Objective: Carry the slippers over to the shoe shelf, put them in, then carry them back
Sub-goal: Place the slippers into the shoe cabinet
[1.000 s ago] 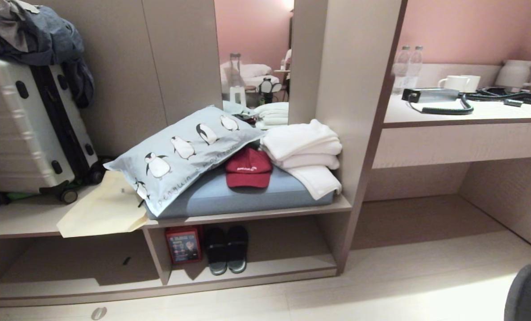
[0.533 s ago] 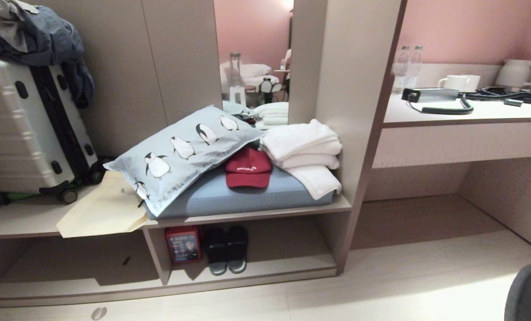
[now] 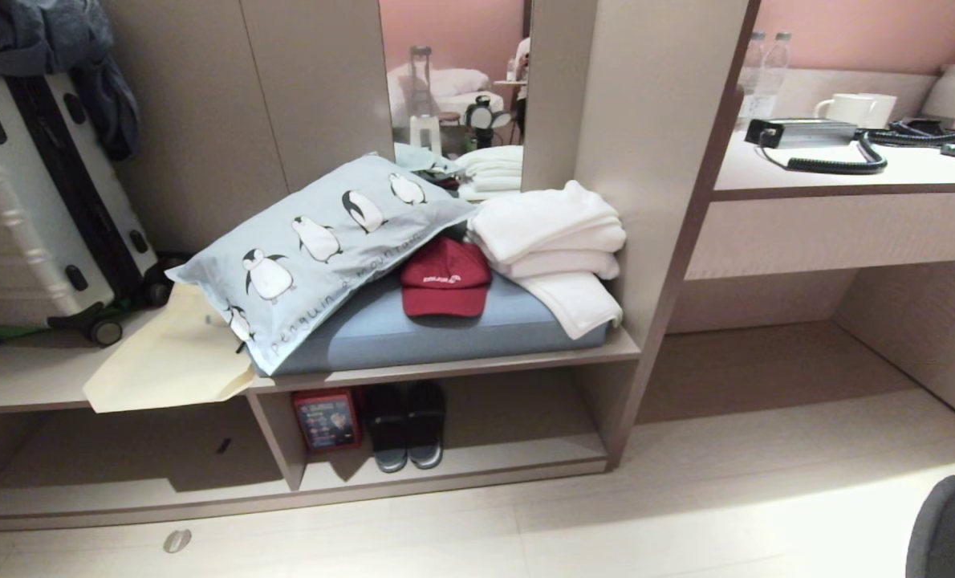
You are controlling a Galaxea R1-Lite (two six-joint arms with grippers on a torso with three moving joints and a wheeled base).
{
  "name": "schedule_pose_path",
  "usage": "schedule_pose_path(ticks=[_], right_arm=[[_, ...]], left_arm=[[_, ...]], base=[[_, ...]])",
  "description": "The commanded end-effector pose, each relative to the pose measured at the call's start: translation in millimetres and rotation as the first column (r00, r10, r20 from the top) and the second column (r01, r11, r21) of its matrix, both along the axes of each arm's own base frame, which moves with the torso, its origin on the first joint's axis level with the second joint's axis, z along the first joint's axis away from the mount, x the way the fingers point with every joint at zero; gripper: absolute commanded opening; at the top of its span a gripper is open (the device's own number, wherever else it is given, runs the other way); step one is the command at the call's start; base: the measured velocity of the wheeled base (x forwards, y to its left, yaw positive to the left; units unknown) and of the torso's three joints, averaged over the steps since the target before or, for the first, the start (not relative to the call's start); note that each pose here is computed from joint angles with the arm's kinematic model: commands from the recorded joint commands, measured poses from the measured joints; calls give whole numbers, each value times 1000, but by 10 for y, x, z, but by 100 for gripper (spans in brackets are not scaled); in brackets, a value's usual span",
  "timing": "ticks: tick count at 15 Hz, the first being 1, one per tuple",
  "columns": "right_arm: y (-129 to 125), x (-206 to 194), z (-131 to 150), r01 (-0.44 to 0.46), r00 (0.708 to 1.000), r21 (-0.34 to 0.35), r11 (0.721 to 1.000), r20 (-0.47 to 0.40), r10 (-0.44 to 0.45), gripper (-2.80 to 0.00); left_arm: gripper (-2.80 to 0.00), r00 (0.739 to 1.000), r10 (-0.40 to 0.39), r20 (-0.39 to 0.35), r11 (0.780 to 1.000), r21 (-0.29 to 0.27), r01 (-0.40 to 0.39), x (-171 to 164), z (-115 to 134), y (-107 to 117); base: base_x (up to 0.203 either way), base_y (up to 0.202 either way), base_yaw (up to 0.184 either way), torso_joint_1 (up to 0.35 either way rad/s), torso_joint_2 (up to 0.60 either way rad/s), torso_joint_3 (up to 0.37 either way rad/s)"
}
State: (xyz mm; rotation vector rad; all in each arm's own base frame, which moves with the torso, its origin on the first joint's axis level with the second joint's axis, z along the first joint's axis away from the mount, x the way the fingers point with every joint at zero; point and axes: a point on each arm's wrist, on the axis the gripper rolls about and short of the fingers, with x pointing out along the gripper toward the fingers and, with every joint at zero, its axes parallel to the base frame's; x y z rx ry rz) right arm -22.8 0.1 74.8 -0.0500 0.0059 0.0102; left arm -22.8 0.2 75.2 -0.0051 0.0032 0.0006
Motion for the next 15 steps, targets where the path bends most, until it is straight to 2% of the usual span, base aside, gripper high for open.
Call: schedule_pose_path(ticks=[1, 4, 7, 15], right_arm=[[0, 1, 0, -1, 1000, -1, 1000, -1, 1, -280], [0, 1, 0, -1, 1000, -1, 1000, -1, 1, -280], [0, 1, 0, -1, 1000, -1, 1000, -1, 1, -280], [0, 1, 0, -1, 1000, -1, 1000, -1, 1, -280]], left_arm=[[-280, 1000, 1, -2, 1000, -1, -1, 1, -4, 0], [-280, 1000, 1, -1, 1000, -4, -1, 1, -4, 0], [-280, 1000, 1, -1, 1000, -4, -1, 1, -4, 0], [-280, 1000, 1, -1, 1000, -4, -1, 1, -4, 0]], base=[[0, 0, 0, 2, 5, -195], [-23, 0, 0, 6, 2, -201], [-155, 0, 0, 4, 3, -194], [0, 0, 0, 2, 3, -198]])
